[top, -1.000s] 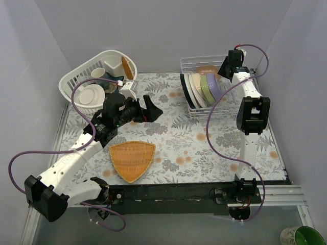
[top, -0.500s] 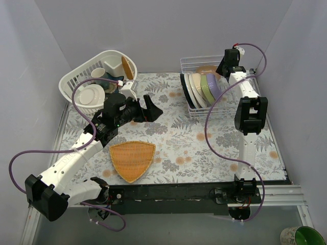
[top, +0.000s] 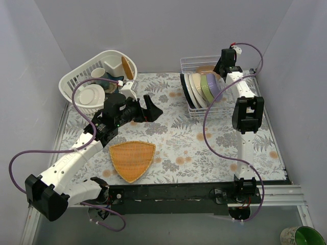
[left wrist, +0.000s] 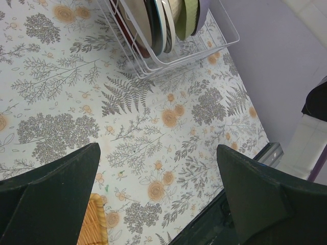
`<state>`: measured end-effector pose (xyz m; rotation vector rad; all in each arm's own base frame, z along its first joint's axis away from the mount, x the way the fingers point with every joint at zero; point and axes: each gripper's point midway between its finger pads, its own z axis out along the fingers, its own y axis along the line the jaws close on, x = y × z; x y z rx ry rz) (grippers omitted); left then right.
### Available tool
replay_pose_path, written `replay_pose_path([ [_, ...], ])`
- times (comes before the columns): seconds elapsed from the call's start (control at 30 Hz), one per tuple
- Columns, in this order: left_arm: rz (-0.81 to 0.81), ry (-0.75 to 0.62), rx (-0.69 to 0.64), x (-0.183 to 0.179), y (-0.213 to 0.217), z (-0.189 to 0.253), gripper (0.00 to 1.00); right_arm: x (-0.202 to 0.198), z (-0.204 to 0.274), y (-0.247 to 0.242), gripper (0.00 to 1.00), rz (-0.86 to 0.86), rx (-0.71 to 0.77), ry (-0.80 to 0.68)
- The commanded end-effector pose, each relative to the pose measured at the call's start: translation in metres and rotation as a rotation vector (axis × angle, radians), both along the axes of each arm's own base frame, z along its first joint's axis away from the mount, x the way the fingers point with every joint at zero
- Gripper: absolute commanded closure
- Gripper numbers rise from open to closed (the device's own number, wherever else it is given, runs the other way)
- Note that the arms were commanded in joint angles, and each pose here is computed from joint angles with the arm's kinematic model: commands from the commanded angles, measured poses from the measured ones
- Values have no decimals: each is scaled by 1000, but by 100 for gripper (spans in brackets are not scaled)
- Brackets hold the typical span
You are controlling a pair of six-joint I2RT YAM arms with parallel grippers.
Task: Load the plates into the dish rack
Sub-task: Pick up the plate from the dish rack.
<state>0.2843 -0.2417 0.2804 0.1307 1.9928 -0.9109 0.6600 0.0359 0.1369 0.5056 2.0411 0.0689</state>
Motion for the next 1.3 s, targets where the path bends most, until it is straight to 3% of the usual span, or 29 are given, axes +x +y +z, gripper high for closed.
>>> replay_pose_path([
  [0.0, 9, -7, 8, 3, 2, 2, 2, 15, 13, -9, 54, -54, 21, -85],
  [1.27, 13, 27, 20, 10, -3, -11, 2, 19, -66, -20, 55, -58, 161, -1],
])
